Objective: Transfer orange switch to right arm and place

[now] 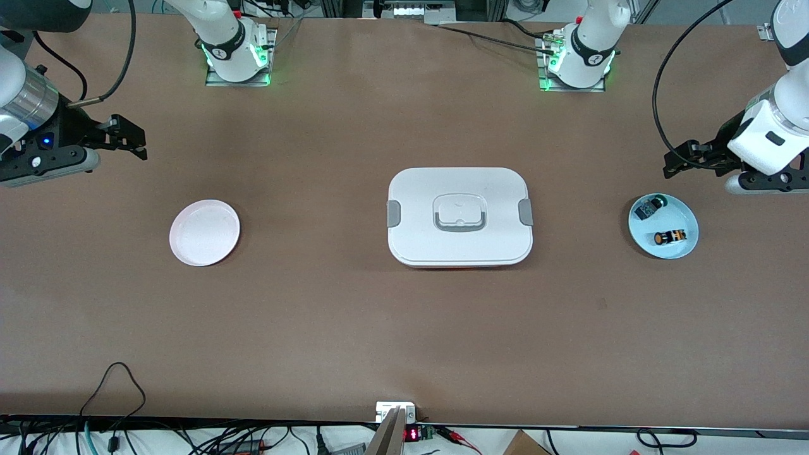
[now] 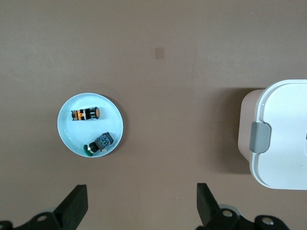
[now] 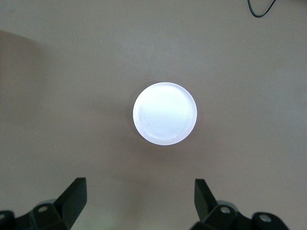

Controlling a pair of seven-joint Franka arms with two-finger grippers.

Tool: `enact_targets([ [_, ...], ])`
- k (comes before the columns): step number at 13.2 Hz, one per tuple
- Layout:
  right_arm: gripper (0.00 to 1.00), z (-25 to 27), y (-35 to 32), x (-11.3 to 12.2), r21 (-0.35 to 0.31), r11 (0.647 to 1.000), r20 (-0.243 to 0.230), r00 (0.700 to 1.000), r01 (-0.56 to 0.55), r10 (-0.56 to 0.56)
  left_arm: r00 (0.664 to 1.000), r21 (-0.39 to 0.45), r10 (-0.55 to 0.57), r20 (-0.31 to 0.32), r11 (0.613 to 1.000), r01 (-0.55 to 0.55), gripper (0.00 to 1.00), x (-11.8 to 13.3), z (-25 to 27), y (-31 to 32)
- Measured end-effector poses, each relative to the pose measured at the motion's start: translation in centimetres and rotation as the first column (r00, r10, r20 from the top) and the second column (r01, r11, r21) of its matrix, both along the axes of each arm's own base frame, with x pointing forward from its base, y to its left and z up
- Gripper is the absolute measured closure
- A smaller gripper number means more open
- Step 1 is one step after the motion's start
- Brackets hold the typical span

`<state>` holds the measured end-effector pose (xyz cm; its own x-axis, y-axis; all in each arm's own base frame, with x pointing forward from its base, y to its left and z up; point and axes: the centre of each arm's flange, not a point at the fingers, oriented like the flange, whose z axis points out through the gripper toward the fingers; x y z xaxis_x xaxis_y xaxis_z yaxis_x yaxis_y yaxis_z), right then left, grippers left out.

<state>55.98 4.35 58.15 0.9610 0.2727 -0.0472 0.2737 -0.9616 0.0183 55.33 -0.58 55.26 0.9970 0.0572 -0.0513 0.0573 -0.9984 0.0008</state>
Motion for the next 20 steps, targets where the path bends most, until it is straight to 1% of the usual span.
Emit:
enact_targets([
  [13, 0.0, -0.5, -1.0, 0.3, -0.001, 1.0, -0.008, 1.0, 0.018, -0.018, 1.0, 0.0, 0.001, 0.005, 1.0, -0.001, 0.0, 0.3, 0.2, 0.1],
  [20, 0.0, 0.0, -1.4, 0.4, -0.001, 1.0, 0.002, 1.0, 0.026, -0.026, 1.0, 0.0, 0.002, 0.003, 1.0, -0.002, 0.0, 0.3, 0.2, 0.1],
])
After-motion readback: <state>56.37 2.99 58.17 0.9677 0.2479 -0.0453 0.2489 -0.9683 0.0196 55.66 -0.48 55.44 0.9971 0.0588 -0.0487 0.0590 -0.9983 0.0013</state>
